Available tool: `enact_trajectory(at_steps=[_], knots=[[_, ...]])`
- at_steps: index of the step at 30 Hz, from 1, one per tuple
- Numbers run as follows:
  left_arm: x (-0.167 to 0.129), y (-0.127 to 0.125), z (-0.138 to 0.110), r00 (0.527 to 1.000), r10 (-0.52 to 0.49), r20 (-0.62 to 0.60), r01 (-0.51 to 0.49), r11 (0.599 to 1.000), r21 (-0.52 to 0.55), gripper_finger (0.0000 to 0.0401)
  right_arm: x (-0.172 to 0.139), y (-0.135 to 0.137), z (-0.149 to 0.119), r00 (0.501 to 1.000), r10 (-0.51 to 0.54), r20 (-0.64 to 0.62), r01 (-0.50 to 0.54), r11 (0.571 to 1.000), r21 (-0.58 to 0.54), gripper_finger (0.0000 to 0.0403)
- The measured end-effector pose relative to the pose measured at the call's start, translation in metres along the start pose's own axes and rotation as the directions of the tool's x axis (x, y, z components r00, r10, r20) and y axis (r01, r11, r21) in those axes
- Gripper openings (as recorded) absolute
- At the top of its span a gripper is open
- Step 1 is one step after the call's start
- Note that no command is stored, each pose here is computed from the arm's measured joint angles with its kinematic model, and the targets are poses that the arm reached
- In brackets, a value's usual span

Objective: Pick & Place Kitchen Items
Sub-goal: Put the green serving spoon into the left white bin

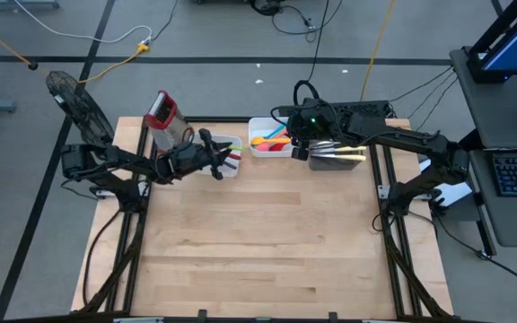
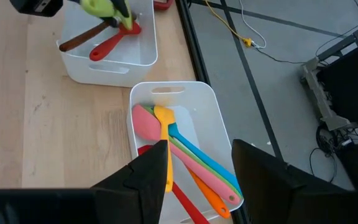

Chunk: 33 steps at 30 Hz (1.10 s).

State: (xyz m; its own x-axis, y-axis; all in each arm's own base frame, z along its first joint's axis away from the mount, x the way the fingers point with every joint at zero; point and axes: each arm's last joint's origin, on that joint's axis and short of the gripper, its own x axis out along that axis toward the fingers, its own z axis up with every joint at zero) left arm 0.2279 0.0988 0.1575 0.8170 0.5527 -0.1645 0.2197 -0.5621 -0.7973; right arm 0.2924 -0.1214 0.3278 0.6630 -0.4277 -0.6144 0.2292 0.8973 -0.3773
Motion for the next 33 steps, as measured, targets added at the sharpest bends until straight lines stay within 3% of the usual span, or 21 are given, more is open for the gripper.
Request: enact_trajectory(at_steps=[11,19,25,33], knots=[[0.0,-0.001,-0.002,0.999,0.01,-0.036,-0.01,1.0,0.011,0.0153,0.0,0.0,0.001,1.0,-0.003,0.007,0.003,1.0,0.001,0.0171],[0.002,-0.015,-0.012,0.988,-0.131,-0.086,0.136,0.989,0.057,0.0207,0.0,0.0,0.001,1.0,-0.003,0.007,0.003,1.0,0.001,0.0171],[0.004,-0.032,-0.024,0.955,-0.259,-0.142,0.276,0.954,0.115,0.0218,0.0,-0.001,0.001,1.0,-0.005,0.014,0.005,1.0,0.002,0.0171],[0.008,-0.036,-0.041,0.942,-0.283,-0.178,0.307,0.944,0.123,0.0218,0.0,-0.001,0.001,1.0,-0.005,0.014,0.005,1.0,0.003,0.0171]])
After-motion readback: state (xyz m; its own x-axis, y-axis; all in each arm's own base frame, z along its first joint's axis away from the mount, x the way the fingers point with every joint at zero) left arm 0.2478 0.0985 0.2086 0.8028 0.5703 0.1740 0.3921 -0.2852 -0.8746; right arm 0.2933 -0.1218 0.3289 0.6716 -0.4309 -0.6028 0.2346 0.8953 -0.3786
